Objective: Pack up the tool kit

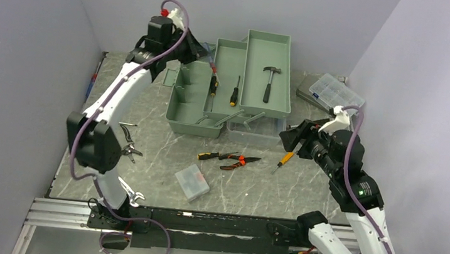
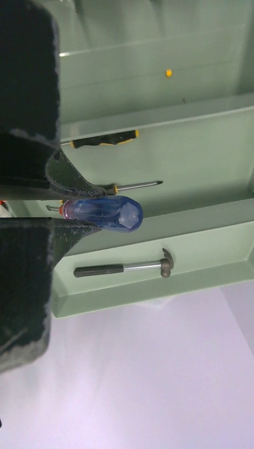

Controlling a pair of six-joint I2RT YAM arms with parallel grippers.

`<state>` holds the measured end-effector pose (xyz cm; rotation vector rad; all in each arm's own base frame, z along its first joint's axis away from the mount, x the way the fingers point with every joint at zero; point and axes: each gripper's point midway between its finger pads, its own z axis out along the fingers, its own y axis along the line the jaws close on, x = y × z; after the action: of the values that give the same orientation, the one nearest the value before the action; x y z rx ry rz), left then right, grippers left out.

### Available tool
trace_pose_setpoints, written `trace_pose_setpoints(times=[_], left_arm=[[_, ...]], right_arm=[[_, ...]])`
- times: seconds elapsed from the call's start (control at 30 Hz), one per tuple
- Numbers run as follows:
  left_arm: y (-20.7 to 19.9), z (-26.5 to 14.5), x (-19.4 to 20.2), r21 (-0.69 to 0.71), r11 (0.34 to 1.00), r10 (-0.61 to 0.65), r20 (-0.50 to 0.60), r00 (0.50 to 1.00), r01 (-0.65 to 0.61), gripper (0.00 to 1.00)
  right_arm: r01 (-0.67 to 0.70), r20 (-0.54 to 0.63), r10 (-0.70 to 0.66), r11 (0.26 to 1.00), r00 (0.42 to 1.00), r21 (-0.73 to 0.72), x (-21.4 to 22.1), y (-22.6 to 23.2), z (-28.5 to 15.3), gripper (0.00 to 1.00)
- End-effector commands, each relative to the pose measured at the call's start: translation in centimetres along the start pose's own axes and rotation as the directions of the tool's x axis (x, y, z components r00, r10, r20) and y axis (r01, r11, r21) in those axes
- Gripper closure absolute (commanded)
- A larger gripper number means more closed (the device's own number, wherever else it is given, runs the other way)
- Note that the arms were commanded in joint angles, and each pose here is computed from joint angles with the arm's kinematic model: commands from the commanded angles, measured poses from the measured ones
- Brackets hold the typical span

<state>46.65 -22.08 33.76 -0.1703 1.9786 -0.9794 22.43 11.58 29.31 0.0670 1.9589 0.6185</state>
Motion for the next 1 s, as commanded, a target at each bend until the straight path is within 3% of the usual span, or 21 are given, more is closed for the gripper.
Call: trace_pose_setpoints(times=[0.0,0.1,0.23,0.4,0.5,0.6,0.67,0.7,0.97], left_arm=[[-0.8,3.7,0.5,0.084,0.996,0.012,-0.068,0.998,-0.007,1.00],[-0.8,6.3,1.5,0.111,0.994,0.037,-0.126,0.991,-0.023,1.00],[-0.2,8.7,2.0,0.056,0.989,0.145,-0.166,0.975,-0.138,1.00],[2.1,9.7,3.4,-0.001,0.987,0.156,-0.185,0.970,-0.159,0.91],[2.6,10.2,4.3,0.002,0.991,0.134,-0.210,0.968,-0.137,0.75],[2.4,10.2,4.6,0.011,0.992,0.124,-0.236,0.964,-0.125,0.40],[1.4,9.6,4.3,0.046,0.989,0.146,-0.240,0.960,-0.139,0.10],[0.8,9.0,3.9,0.055,0.987,0.157,-0.231,0.960,-0.148,0.02],[-6.3,0.8,-0.4,0.176,0.943,0.296,-0.064,0.953,-0.281,0.01]], right_arm=[[-0.162,0.045,0.155,0.959,0.987,0.232,1.8,-4.5,-0.2,0.30],[-0.235,0.052,0.231,0.916,0.972,0.324,3.9,-6.6,-0.4,0.31],[-0.296,0.047,0.300,0.879,0.953,0.374,6.5,-8.1,-0.5,0.32],[-0.345,0.069,0.344,0.866,0.936,0.363,8.2,-8.7,-0.9,0.32],[-0.351,0.077,0.347,0.862,0.935,0.365,8.5,-8.9,-1.0,0.32],[-0.337,0.072,0.336,0.858,0.939,0.388,8.6,-9.3,-0.9,0.32],[-0.324,0.063,0.327,0.857,0.943,0.400,8.6,-9.4,-0.8,0.32],[-0.320,0.058,0.325,0.857,0.944,0.404,8.6,-9.5,-0.7,0.32],[-0.310,0.014,0.331,0.867,0.943,0.389,10.0,-9.5,1.0,0.32]])
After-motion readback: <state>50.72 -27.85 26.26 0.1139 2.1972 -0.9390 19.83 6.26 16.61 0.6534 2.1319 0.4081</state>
